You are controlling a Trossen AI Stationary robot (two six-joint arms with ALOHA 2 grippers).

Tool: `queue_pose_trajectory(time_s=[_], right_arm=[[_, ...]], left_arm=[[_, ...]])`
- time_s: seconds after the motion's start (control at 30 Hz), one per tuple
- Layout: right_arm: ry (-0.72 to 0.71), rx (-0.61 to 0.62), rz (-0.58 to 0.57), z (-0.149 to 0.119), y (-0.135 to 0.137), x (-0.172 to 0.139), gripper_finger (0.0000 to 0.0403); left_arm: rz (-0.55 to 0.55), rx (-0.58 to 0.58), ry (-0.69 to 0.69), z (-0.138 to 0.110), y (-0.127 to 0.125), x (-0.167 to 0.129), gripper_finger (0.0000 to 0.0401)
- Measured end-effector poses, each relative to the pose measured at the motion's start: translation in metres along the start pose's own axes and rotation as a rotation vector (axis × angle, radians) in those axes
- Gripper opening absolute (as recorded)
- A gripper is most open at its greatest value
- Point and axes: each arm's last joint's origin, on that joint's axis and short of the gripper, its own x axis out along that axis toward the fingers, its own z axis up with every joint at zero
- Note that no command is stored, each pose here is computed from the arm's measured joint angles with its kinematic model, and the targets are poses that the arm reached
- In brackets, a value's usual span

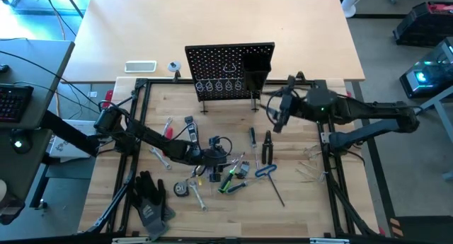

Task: Hang tools onto peg board
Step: Put the socket wrench into the pegboard bin

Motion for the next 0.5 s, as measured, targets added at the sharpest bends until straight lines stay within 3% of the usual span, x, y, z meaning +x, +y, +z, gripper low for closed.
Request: queue_pose_trajectory(time_s=[0.23,0.5], right_arm=[[0.156,0.184,0.117,-0.017,0.023,-0.006,0.0170],[0.441,0.366,0.158,-0.099,0.073,0.013,0.0170]], left_arm=[[-0.036,0.085,0.014,-0.007,0.021,0.007,0.0179],[-0.165,0.155,0.010,-0.010,0.051,0.014,0.0179]])
